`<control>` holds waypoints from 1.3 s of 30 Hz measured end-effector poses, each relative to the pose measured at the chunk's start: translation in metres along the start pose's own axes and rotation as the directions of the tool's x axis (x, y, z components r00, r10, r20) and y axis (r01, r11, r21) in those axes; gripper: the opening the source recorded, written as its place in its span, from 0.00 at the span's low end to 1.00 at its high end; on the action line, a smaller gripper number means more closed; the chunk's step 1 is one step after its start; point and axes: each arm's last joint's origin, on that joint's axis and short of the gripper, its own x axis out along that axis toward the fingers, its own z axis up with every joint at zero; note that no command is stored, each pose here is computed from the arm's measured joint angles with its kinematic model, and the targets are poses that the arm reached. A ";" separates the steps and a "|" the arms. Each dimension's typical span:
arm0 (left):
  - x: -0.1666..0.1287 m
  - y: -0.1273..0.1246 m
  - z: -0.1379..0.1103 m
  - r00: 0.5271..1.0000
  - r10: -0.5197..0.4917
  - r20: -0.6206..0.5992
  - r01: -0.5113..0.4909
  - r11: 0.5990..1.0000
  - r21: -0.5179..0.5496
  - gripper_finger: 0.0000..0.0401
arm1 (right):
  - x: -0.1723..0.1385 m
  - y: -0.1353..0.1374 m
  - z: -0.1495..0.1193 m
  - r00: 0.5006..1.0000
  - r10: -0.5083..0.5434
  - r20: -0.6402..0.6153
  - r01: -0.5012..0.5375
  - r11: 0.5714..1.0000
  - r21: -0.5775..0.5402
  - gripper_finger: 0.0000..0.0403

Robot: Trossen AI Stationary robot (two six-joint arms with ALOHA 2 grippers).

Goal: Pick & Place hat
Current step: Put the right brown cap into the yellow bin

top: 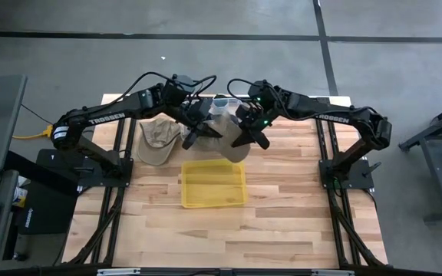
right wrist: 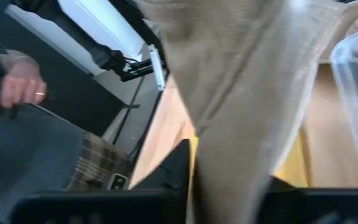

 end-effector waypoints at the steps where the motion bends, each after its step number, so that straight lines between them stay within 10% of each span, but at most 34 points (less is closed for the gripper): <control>1: 0.000 0.000 0.000 1.000 0.000 0.000 0.000 1.000 -0.004 0.00 | 0.000 0.000 0.000 1.000 -0.011 0.001 0.011 1.000 -0.008 0.09; 15: 0.000 0.000 0.000 1.000 -0.001 -0.002 0.001 0.999 -0.051 0.04 | 0.011 0.008 -0.002 1.000 -0.027 -0.015 0.026 0.994 -0.102 0.01; 29: -0.001 -0.001 0.000 1.000 -0.009 0.002 0.010 0.976 -0.217 0.66 | 0.011 0.007 -0.002 0.996 -0.090 -0.012 0.089 0.990 -0.106 0.01; 39: -0.022 -0.010 0.011 0.991 0.129 0.037 -0.119 0.971 -0.209 0.75 | 0.008 0.002 -0.004 0.988 -0.151 -0.020 0.148 0.983 -0.104 0.01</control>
